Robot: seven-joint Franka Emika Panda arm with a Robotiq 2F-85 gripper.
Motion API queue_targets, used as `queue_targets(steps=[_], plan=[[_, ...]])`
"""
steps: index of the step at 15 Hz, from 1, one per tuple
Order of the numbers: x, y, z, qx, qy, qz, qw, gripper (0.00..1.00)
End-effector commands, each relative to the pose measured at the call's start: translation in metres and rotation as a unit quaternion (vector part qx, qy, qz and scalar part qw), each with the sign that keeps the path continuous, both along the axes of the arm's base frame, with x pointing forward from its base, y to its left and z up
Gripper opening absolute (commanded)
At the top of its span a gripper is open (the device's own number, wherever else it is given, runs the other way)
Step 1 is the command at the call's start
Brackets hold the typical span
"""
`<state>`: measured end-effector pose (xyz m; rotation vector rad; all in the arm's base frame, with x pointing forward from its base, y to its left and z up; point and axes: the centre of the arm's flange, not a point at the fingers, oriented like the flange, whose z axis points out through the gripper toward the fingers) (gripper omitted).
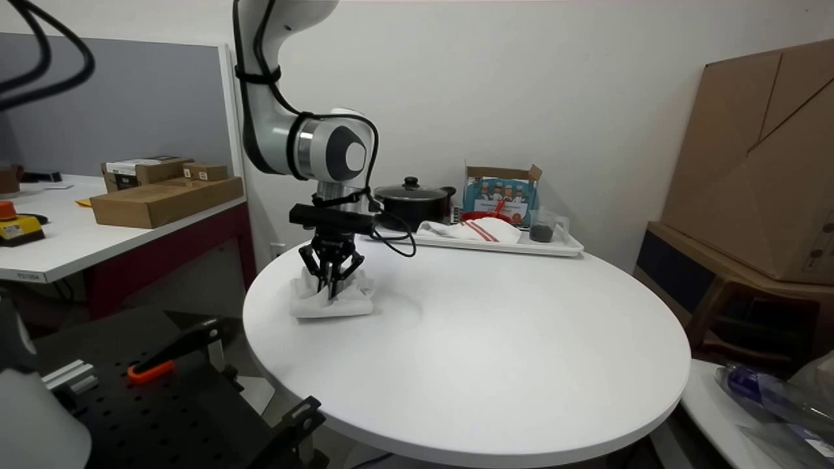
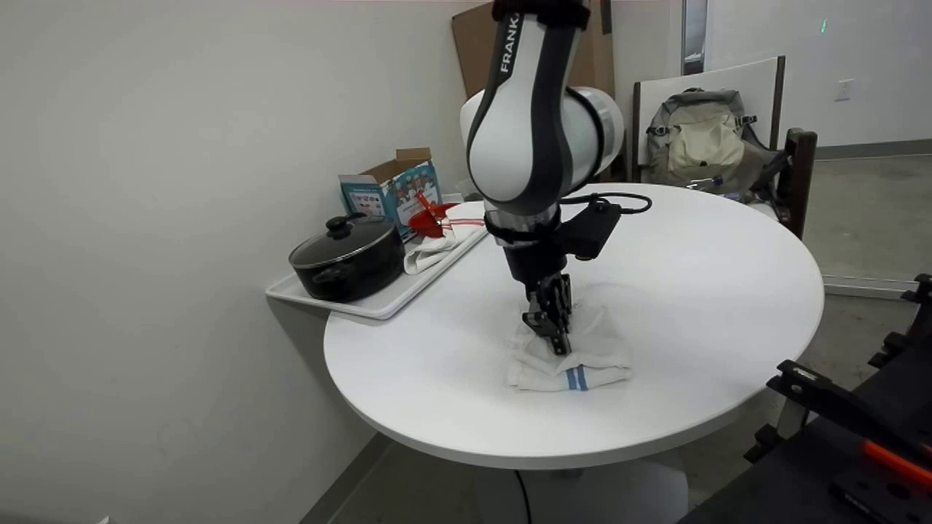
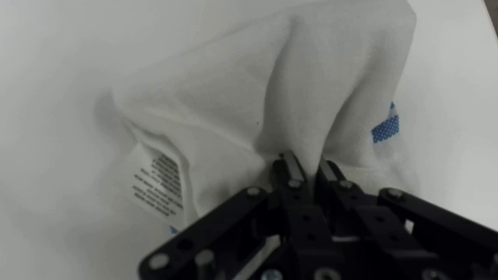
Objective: Wipe the table with the cloth
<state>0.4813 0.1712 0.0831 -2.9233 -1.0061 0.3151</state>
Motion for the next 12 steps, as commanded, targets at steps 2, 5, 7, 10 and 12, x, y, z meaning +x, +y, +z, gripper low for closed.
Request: queue_targets(steps=[2,5,7,10,12], plan=[[0.060,0.006,-0.054,0.004,0.014,-0.035,0.9993,0.03],[0.086,0.000,-0.048,0.004,0.005,-0.045,0.9990,0.03],[0.101,-0.011,-0.044,0.000,-0.004,-0.049,0.9988,0.03],[0.117,-0.042,-0.037,-0.006,-0.017,-0.065,0.9978,0.03],[0.125,-0.071,-0.034,-0.014,-0.023,-0.080,0.9964,0.03]])
